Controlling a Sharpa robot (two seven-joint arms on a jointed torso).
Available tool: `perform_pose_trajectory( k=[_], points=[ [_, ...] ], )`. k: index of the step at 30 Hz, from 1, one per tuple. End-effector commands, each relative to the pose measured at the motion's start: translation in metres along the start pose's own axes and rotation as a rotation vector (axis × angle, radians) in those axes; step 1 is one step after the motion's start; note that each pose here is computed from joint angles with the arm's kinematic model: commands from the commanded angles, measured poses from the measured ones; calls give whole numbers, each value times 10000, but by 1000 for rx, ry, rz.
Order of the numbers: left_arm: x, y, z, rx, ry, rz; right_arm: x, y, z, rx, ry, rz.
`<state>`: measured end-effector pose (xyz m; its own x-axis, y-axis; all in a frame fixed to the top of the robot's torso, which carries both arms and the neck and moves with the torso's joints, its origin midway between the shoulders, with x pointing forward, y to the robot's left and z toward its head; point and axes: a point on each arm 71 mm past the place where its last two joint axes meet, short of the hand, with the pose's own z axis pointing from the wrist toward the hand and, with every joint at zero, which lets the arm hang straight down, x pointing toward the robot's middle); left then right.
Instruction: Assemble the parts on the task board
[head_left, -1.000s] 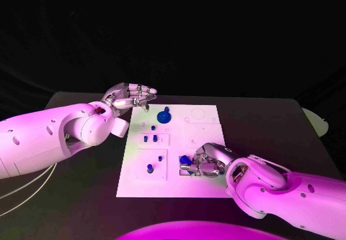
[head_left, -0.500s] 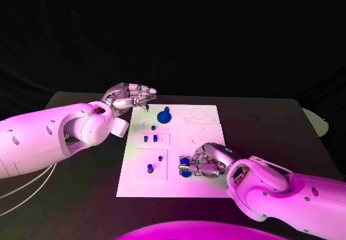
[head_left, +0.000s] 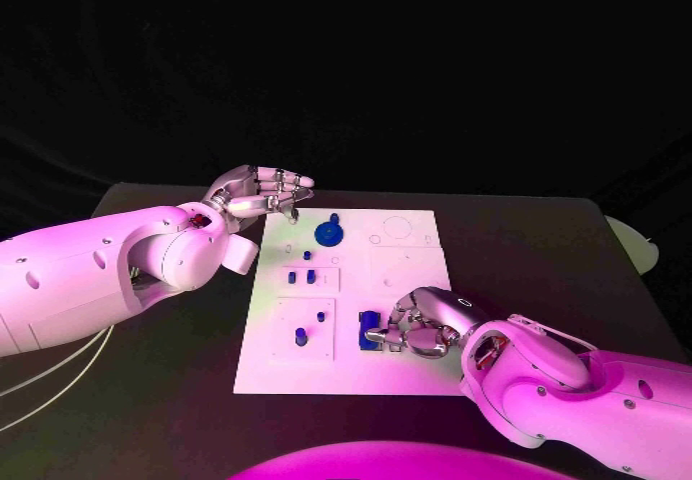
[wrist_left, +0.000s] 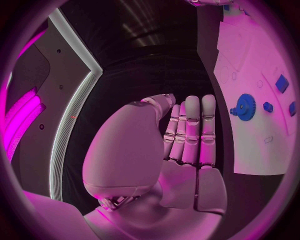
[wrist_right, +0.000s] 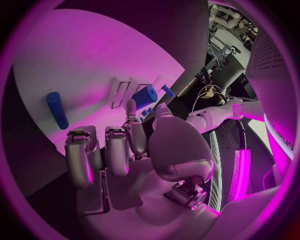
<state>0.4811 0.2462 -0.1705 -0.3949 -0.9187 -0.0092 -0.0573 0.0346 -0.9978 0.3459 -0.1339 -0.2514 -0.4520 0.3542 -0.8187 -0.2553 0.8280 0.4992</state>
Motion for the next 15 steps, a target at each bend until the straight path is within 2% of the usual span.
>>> perform_pose_trajectory(
  k=[1,15],
  points=[
    [19,-10,0,5,15,-9,18,20,-15,-29,23,-23],
    [20,-9,1,5,15,-9,40,8,34,-22,36,-36]
  ],
)
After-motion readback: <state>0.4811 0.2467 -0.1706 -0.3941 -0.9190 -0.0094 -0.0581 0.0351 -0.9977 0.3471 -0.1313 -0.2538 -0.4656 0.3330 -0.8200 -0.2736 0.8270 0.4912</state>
